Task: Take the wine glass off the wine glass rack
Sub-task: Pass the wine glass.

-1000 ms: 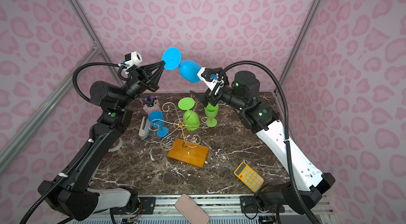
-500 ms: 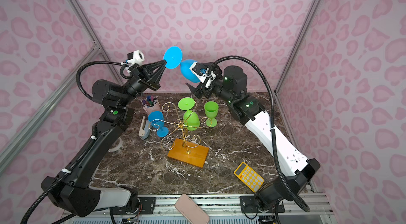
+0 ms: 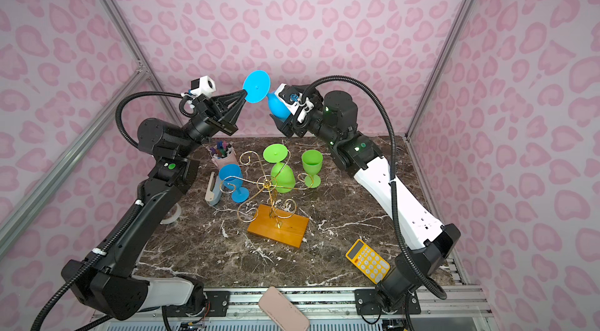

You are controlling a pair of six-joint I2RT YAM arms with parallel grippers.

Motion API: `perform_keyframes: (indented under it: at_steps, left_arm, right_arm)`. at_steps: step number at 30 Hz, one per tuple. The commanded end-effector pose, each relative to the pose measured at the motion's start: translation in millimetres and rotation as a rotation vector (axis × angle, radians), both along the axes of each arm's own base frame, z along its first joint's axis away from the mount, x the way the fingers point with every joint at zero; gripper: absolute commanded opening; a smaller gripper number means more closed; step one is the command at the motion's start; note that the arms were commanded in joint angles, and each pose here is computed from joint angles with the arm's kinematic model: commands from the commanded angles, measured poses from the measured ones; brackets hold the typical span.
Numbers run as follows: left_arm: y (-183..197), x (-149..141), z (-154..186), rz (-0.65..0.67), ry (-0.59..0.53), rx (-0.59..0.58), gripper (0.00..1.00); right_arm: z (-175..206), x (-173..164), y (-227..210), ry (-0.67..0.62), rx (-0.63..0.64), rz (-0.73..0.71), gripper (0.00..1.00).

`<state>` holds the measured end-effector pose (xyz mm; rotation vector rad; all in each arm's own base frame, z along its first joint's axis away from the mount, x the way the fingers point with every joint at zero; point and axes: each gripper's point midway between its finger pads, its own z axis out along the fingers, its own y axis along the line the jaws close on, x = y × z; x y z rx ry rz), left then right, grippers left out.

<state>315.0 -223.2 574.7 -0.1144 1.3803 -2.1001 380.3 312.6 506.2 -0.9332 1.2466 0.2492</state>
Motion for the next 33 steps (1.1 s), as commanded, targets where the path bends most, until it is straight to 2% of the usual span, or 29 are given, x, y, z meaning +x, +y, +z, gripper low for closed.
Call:
perform_keyframes:
  at_steps: [1, 8, 21, 28, 31, 33]
  left_arm:
    - [3, -11, 12, -0.015, -0.060, -0.023, 0.04]
    - [3, -13, 12, -0.027, -0.055, -0.031, 0.04]
    - [2, -10, 6, -0.025, -0.038, -0.023, 0.04]
    - [2, -9, 6, -0.020, -0.035, -0.022, 0.04]
    - [2, -9, 5, -0.017, -0.029, -0.019, 0.06]
    - [2, -9, 6, -0.017, -0.027, -0.020, 0.12]
  right_arm:
    - [1, 3, 3, -0.003, 0.007, -0.005, 0.97]
    - [-6, 8, 4, 0.007, -0.002, -0.022, 0.95]
    - [2, -1, -1, -0.010, -0.006, -0.022, 0.78]
    - [-2, -4, -4, -0.009, -0.013, -0.026, 0.77]
    - [-3, -6, -4, -0.006, -0.019, -0.024, 0.74]
    - [-3, -8, -4, -0.006, -0.021, -0.023, 0.73]
